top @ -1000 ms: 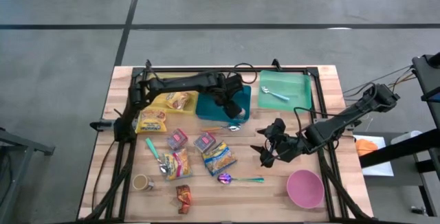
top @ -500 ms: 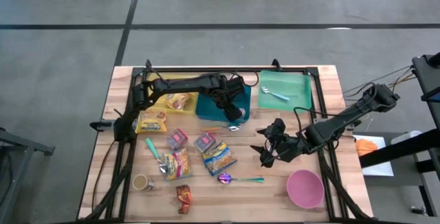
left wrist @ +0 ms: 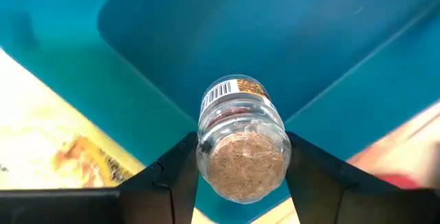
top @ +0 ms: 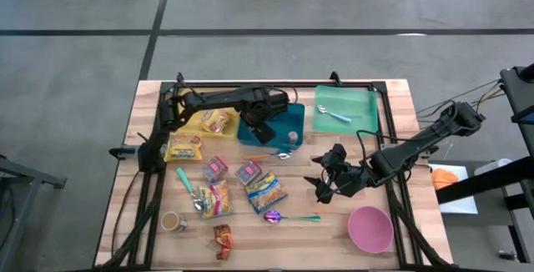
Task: Pick & Place Food Item
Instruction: Put the brown seasoning bottle into the blue bin
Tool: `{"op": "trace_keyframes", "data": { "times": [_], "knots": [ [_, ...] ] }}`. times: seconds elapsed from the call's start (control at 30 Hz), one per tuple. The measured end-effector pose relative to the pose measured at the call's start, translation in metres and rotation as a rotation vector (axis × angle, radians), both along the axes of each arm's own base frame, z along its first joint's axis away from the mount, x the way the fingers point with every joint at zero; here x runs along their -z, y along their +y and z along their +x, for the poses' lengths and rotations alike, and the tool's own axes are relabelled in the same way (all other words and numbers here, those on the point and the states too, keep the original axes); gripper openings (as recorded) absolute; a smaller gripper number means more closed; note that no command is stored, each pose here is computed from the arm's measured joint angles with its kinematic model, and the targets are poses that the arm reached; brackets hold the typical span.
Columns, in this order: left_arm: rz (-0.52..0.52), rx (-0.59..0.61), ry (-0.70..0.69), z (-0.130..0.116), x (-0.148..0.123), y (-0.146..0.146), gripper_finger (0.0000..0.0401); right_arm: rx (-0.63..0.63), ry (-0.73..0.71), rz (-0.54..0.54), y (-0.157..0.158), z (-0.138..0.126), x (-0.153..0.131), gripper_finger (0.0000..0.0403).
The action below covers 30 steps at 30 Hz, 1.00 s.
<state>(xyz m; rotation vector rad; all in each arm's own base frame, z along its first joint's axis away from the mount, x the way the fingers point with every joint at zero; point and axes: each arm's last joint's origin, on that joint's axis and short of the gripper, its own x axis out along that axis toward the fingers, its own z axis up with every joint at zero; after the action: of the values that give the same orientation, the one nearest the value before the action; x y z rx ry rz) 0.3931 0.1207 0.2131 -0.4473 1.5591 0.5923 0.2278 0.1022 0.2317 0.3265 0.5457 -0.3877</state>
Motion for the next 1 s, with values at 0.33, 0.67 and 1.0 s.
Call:
{"op": "trace_keyframes", "data": {
  "times": [0.33,0.67,1.0],
  "knots": [
    [-0.008,-0.039,0.016,-0.030,0.007,0.010,0.0180,-0.029,0.000,0.000,0.006,-0.003,0.000,0.0331],
    [-0.055,-0.031,-0.051,-0.048,0.022,0.011,0.0180,-0.029,-0.002,-0.001,0.006,-0.003,0.000,0.0331],
    [-0.062,-0.019,-0.033,-0.052,0.029,0.012,0.0180,-0.031,-0.001,-0.005,0.006,-0.003,0.000,0.0331]
  ]
}}
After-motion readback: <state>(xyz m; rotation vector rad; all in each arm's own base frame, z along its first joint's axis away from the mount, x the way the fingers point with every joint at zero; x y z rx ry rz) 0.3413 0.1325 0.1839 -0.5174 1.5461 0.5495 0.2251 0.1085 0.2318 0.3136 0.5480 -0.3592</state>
